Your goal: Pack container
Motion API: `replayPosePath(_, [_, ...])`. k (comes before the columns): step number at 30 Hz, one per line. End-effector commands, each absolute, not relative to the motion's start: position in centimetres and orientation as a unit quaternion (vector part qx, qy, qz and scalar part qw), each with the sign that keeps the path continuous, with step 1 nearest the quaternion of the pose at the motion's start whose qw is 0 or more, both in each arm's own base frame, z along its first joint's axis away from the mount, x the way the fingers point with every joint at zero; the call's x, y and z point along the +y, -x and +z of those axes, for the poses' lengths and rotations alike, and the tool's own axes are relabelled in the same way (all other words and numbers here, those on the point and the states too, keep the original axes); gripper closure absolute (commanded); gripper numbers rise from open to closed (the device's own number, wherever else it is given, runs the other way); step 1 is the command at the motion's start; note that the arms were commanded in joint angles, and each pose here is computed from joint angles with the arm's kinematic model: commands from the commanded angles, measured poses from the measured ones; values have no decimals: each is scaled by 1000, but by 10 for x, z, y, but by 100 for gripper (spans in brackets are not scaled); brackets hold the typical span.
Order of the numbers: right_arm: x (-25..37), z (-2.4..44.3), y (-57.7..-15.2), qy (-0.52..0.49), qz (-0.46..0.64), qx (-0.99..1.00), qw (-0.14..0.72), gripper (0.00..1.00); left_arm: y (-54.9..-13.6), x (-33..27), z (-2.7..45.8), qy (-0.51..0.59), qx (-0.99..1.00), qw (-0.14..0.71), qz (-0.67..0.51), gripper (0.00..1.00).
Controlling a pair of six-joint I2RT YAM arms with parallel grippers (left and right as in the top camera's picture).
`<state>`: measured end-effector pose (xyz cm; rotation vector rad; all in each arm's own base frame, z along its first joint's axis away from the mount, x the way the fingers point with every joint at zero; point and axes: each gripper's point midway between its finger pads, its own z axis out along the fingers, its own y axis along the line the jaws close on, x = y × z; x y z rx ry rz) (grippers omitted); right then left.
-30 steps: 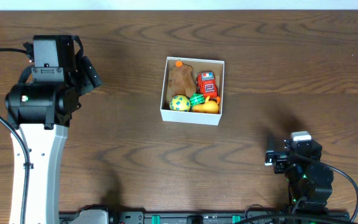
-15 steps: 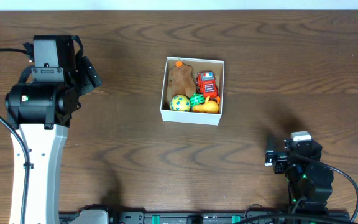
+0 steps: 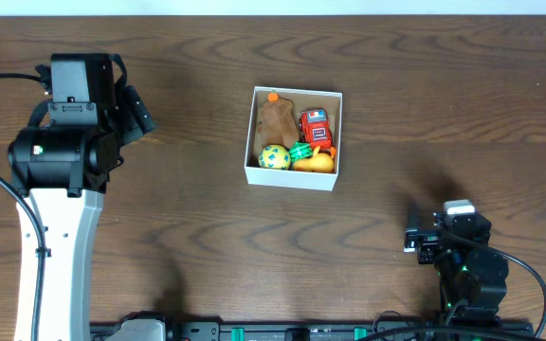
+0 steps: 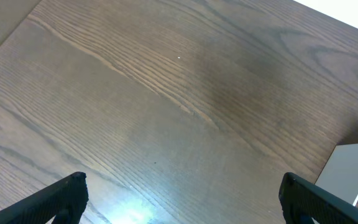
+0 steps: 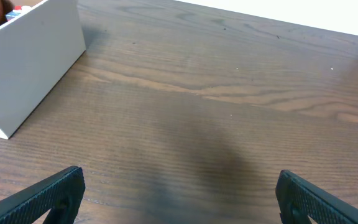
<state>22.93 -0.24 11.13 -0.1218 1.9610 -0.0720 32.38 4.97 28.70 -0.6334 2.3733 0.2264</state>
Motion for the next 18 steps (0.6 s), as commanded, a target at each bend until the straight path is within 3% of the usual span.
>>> replayPosePath(1, [2, 111, -229, 55, -21, 828, 557, 1, -321, 55, 288, 249, 906, 329, 97, 2])
replayPosePath(7, [2, 111, -229, 55, -21, 828, 557, 1, -295, 56, 294, 219, 908, 341, 107, 2])
replayPosePath(12, [2, 111, -229, 55, -21, 828, 557, 1, -276, 55, 297, 225, 884, 399, 89, 2])
replayPosePath(18, [2, 111, -229, 55, -21, 828, 557, 1, -254, 51, 266, 224, 863, 448, 61, 2])
